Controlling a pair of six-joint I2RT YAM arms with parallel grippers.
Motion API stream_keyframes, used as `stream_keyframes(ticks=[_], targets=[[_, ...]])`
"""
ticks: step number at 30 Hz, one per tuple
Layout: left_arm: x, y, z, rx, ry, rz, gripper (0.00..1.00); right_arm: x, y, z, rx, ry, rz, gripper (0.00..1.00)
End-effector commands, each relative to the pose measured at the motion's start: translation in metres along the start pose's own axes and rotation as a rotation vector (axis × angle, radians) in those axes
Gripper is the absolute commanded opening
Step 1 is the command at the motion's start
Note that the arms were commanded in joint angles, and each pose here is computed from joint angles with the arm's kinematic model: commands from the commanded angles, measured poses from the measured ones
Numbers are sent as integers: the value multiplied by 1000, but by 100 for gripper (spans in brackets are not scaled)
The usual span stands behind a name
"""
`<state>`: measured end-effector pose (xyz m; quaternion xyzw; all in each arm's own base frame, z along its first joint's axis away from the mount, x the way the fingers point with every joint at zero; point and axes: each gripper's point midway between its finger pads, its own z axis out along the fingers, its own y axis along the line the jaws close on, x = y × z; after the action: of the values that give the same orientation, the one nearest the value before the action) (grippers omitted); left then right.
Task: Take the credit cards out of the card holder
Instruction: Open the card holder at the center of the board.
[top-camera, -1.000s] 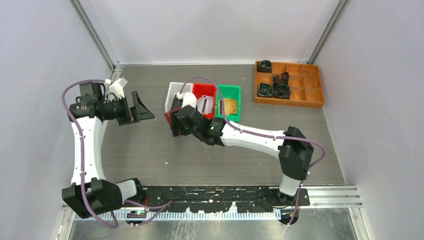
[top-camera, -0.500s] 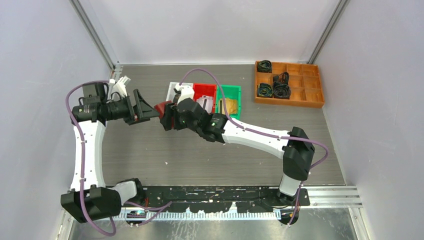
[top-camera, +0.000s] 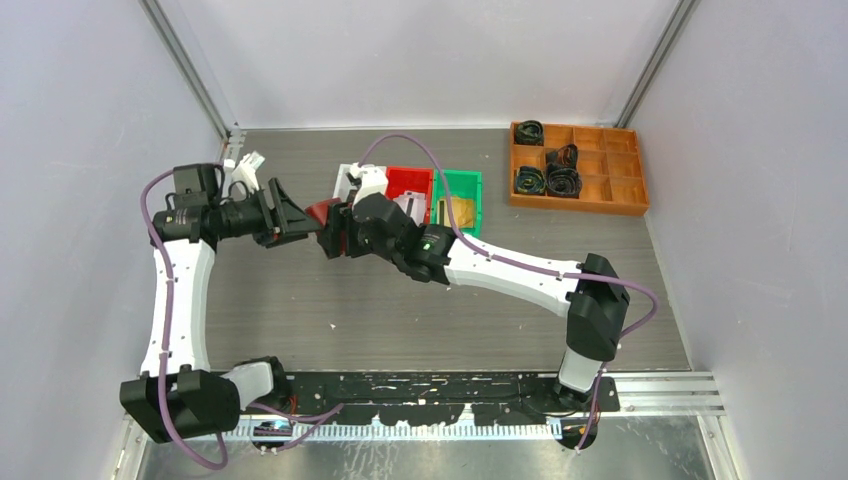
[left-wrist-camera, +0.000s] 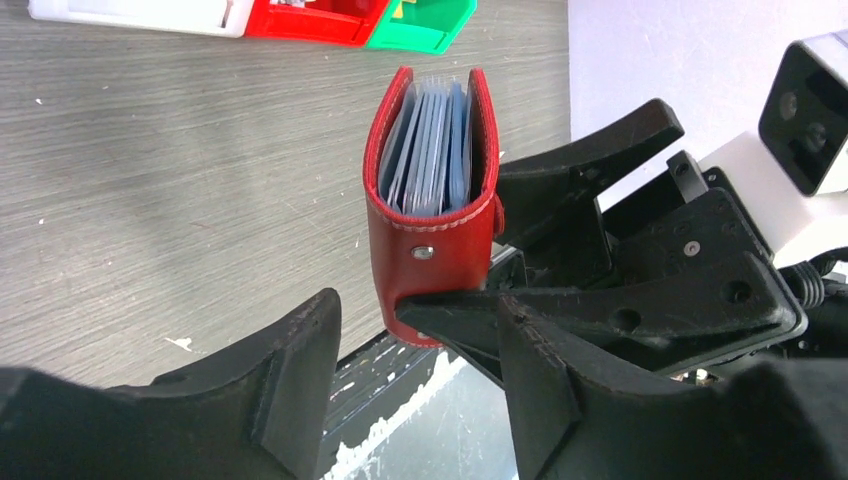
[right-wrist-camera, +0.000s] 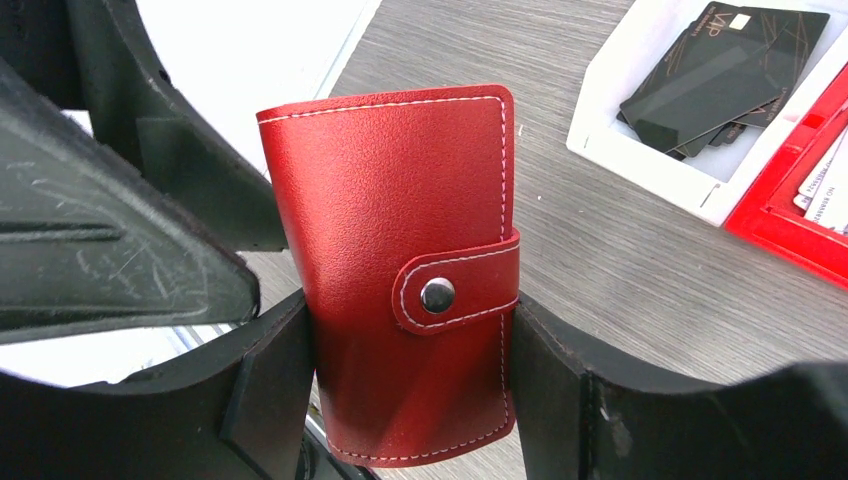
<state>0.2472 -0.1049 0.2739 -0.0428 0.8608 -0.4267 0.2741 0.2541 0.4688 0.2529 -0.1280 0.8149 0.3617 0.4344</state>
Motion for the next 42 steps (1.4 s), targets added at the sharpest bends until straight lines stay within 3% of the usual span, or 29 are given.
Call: stream_keyframes(ticks=[1, 8, 14, 16, 18, 22, 28, 39, 42], targets=[[-12, -9, 2, 35, -28, 10, 58, -48, 54, -16, -153, -127, 54, 68], [-13, -23, -4, 75, -53, 29, 67, -43, 60, -14, -163, -117, 51, 67], [-12, -14, -4, 24, -75, 46, 37, -42, 64, -14, -166, -109, 43, 69], [-12, -11, -5, 7, -80, 50, 27, -41, 63, -14, -164, -104, 44, 79], [-11, -12, -7, 3, -84, 67, 19, -42, 65, -18, -181, -93, 53, 97], [-10, -19, -11, 20, -83, 110, 11, -46, 70, -36, -342, 5, 97, 99], [0, -54, -21, 188, -35, 174, 8, -59, 63, -81, -691, 133, 236, 100], [13, -96, -42, 359, -22, 240, 8, -50, 86, -122, -977, 266, 222, 99], [11, -100, -45, 368, -33, 255, 8, -47, 86, -123, -1009, 259, 256, 93]])
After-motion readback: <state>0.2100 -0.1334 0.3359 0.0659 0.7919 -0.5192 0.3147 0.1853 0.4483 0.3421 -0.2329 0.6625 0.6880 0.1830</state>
